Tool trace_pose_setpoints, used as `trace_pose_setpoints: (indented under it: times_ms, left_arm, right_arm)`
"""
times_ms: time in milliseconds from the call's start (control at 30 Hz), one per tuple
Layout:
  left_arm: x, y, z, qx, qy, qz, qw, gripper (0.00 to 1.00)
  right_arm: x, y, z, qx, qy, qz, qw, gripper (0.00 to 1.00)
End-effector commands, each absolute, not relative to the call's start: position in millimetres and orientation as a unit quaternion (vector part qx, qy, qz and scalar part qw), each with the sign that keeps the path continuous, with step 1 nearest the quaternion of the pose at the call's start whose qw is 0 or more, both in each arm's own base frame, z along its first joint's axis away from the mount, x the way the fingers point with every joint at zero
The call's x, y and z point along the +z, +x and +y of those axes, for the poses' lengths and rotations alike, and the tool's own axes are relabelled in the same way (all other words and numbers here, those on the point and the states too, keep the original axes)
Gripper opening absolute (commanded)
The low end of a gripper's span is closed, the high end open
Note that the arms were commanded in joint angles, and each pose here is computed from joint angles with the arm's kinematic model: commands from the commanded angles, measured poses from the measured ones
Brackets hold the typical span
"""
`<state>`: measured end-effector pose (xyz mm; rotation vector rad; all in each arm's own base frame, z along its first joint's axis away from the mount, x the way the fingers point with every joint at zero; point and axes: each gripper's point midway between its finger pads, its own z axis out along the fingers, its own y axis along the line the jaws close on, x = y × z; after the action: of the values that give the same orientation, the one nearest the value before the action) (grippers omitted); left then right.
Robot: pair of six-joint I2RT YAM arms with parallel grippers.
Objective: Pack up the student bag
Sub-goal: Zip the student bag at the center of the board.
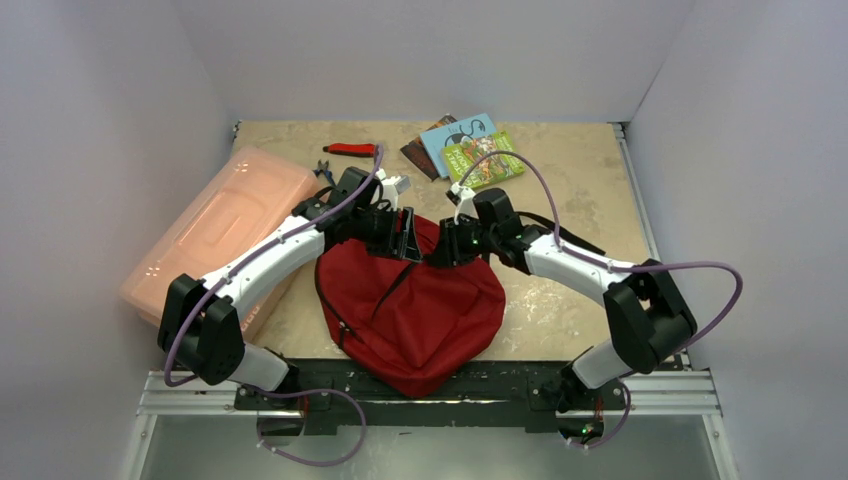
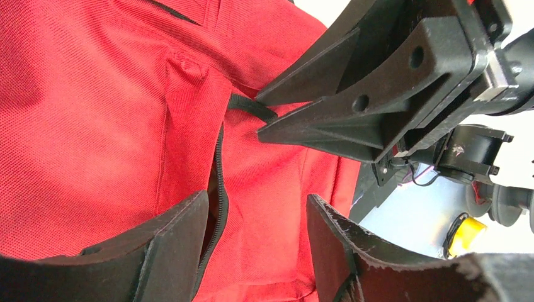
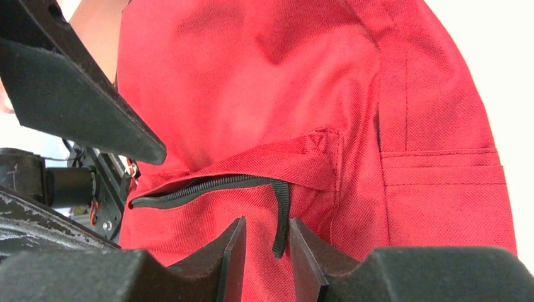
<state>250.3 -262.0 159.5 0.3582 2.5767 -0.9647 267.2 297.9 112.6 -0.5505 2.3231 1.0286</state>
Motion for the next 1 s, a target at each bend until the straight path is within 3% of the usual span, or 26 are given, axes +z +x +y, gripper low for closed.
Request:
trace_pose_setpoints:
  times_ms: [0, 267, 667, 833, 967]
  left_arm:
    - [170, 252, -267, -0.357, 0.129, 0.904, 0.198, 0.58]
    - [169, 247, -263, -0.355, 0.126, 0.904, 0.199, 0.57]
    - [166, 241, -258, -0.351, 0.124, 0.906, 0.202, 0.57]
    - [162, 241, -254, -0.343, 0.124, 0.908, 0.205, 0.57]
    - [149, 242, -254, -0.336, 0.121, 0.913, 0.196, 0.57]
  right_arm:
    - [138, 277, 304, 0.381, -0.207, 0.849, 0.302, 0.33]
    - [137, 277, 308, 0.372, -0.217, 0.848, 0.309, 0.28]
    - [119, 275, 313, 0.375, -0.205, 0.856, 0.292, 0.34]
    - [117, 283, 300, 0.33, -0.191, 0.871, 0.311, 0.42]
    - [158, 276, 292, 0.341, -0.172, 0.861, 0.337, 0.51]
